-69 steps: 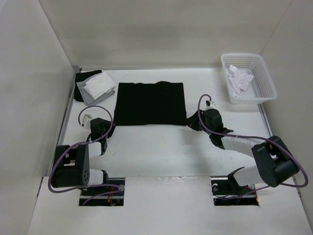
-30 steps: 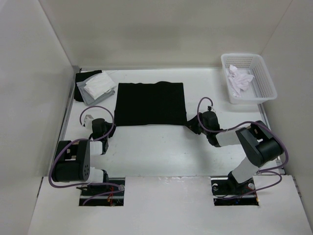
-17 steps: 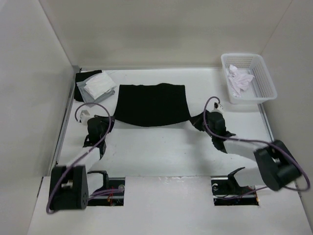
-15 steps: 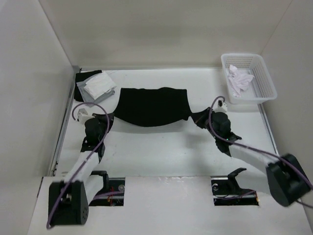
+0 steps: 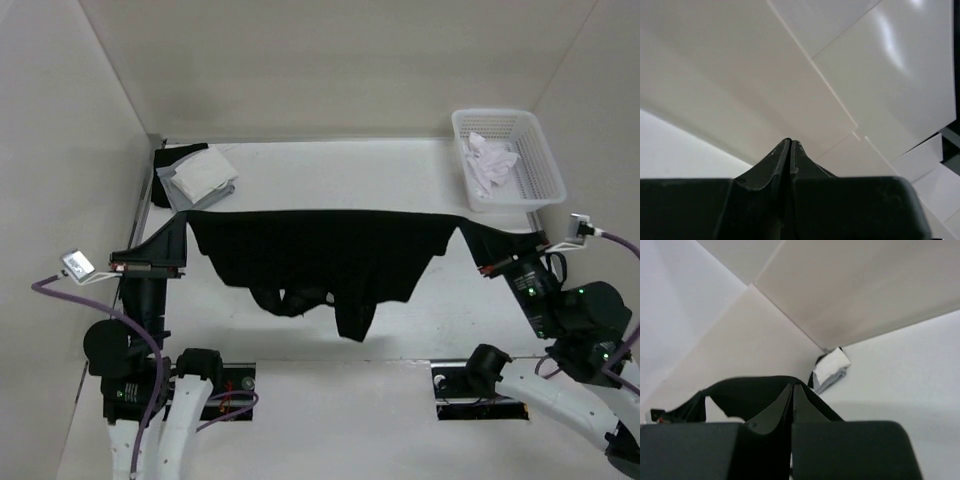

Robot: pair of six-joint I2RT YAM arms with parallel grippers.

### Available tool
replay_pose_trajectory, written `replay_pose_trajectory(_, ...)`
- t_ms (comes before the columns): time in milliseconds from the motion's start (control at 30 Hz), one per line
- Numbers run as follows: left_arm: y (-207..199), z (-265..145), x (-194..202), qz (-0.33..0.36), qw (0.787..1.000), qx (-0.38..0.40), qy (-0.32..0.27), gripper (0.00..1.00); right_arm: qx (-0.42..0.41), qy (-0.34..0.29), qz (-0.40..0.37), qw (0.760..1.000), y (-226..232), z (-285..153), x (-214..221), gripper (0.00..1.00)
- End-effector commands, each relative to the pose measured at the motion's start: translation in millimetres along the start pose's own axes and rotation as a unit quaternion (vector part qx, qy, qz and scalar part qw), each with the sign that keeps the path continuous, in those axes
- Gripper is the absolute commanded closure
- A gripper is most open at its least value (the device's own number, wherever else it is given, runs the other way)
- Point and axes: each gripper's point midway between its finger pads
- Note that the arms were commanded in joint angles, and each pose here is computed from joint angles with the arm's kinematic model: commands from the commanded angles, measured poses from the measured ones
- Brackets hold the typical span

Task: Fold and stack the tank tops
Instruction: Fold the tank top

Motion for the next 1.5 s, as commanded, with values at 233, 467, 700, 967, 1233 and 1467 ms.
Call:
replay_pose_trajectory(233,157,12,57,0.028,0.976,-0.204,0.072,1.0,0.095,0.142,-0.109,0.979,-63,47,114,0.97)
replay_pose_trajectory(467,281,59,102,0.033,0.946,-0.309,0.092,1.0,0.138,0.231,-0.033,0.963,-171,140,201,0.97)
replay_pose_trajectory(700,330,158,102,0.023,0.939,-0.332,0.085,1.0,0.163,0.266,-0.008,0.95,-236,221,227,0.98)
replay_pose_trajectory(967,319,134,120,0.01,0.944,-0.314,0.097,1.0,0.168,0.245,-0.004,0.955,-229,183,214,0.99)
replay_pose_trajectory(1233,306,62,107,0.006,0.949,-0.301,0.091,1.0,0.158,0.239,0.001,0.958,-205,111,227,0.98)
replay_pose_trajectory(1467,325,17,97,0.002,0.943,-0.321,0.092,0.99,0.152,0.267,-0.008,0.952,-189,57,255,0.98)
Point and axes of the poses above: each gripper's point midway between its finger pads, its own z axis out along the fingers, its own y axis along the line the jaws close on, x = y × z, and after that the axes turned 13 degrees about -z, right-handed
